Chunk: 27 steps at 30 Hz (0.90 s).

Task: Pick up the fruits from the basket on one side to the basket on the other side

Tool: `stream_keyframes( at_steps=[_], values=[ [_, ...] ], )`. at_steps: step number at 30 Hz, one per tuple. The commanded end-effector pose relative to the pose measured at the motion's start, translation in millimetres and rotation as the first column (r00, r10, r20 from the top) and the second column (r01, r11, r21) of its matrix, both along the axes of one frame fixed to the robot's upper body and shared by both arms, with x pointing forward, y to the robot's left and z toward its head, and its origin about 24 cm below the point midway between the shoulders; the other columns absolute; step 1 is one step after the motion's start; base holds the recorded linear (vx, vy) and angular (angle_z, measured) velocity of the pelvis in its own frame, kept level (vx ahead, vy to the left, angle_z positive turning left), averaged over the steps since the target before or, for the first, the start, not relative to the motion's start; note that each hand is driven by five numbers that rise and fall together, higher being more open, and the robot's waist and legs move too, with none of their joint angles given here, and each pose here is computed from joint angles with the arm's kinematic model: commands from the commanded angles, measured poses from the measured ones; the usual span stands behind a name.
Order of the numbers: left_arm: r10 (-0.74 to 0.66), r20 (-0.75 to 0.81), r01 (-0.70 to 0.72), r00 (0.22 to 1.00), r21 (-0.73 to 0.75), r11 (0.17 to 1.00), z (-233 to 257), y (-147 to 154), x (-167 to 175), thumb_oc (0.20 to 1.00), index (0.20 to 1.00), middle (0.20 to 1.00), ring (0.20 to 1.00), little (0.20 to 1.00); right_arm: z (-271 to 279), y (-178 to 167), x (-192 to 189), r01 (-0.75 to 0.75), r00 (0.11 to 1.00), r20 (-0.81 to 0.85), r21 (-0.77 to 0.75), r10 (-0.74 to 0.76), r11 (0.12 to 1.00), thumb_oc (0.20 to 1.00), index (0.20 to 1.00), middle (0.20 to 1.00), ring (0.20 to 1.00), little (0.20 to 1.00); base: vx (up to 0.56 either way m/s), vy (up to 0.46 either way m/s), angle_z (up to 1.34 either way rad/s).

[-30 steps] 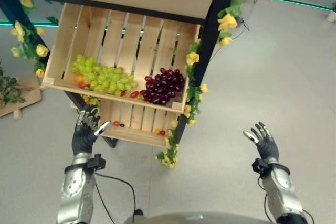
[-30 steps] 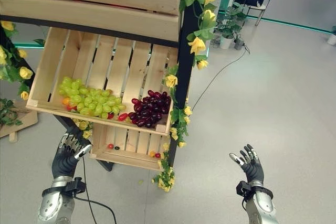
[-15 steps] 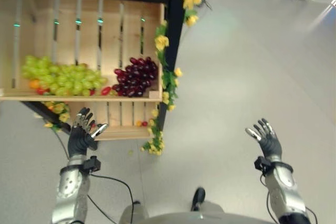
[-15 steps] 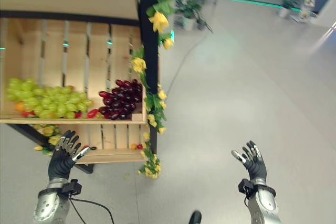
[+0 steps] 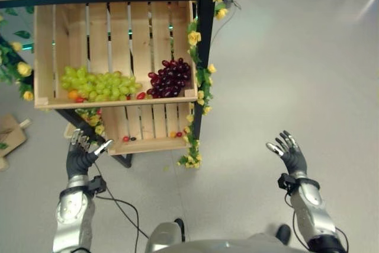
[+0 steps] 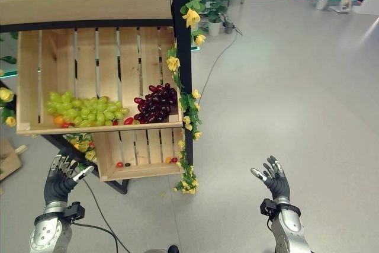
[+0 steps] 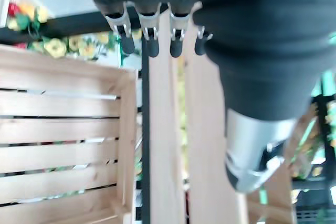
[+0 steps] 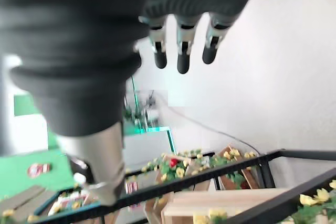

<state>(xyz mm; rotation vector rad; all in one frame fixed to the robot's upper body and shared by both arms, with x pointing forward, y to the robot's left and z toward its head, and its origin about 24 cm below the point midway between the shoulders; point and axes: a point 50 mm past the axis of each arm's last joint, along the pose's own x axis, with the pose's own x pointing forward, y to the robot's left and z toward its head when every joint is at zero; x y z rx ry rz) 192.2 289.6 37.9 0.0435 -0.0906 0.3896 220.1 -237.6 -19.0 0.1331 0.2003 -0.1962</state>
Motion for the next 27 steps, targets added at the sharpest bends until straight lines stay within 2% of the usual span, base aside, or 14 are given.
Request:
stream_keyframes(
  at_steps=[1, 5, 10, 12, 17, 20, 27],
  values=[
    [-0.021, 0.096, 0.018, 0.995, 0.037, 0.999, 18.7, -4.4, -5.0, 1.000, 1.000, 1.000, 1.000, 1.000, 24.2, -13.1, 6.6, -0.012, 0.995, 0.100, -0.069, 0.019, 0.998, 1.000, 1.000, 1.000, 1.000, 1.000, -0.24, -0.285, -0.15],
    [-0.084, 0.075, 0.082, 0.994, 0.025, 0.996, 13.5, -16.3, -4.9, 1.000, 1.000, 1.000, 1.000, 1.000, 30.4, -32.9, -3.9, 0.027, 0.994, 0.110, -0.104, -0.015, 0.994, 1.000, 1.000, 1.000, 1.000, 1.000, -0.29, -0.202, 0.04],
    [-0.156, 0.079, 0.156, 0.985, 0.007, 0.988, 11.8, -32.0, 6.3, 1.000, 1.000, 1.000, 1.000, 1.000, 44.4, -57.6, -18.0, 0.094, 0.988, 0.142, -0.190, -0.067, 0.977, 1.000, 1.000, 1.000, 1.000, 1.000, -0.30, -0.094, 1.43],
    [-0.156, 0.089, 0.155, 0.984, 0.016, 0.988, 14.6, -30.1, 4.9, 1.000, 1.000, 1.000, 1.000, 1.000, 44.3, -56.9, -16.0, 0.087, 0.988, 0.139, -0.192, -0.061, 0.977, 1.000, 1.000, 1.000, 1.000, 1.000, -0.33, -0.122, 1.12],
    [-0.145, 0.090, 0.143, 0.985, 0.035, 0.989, 17.3, -22.7, 1.9, 1.000, 1.000, 1.000, 1.000, 1.000, 38.4, -47.0, -10.5, 0.076, 0.988, 0.141, -0.129, -0.058, 0.989, 1.000, 1.000, 1.000, 1.000, 1.000, -0.22, -0.114, -0.10],
    [-0.148, 0.080, 0.144, 0.986, 0.052, 0.988, 19.2, -19.9, -1.9, 1.000, 1.000, 1.000, 1.000, 1.000, 28.8, -41.2, -13.6, 0.085, 0.990, 0.121, -0.073, -0.076, 0.994, 1.000, 1.000, 1.000, 1.000, 1.000, -0.02, 0.068, 0.09],
    [-0.208, 0.060, 0.198, 0.976, 0.145, 0.969, 26.6, -22.6, 0.7, 1.000, 1.000, 1.000, 1.000, 1.000, 22.8, -34.6, -12.2, 0.079, 0.992, 0.104, -0.063, -0.072, 0.995, 1.000, 1.000, 1.000, 1.000, 1.000, -0.05, 0.129, 0.11]
  ],
)
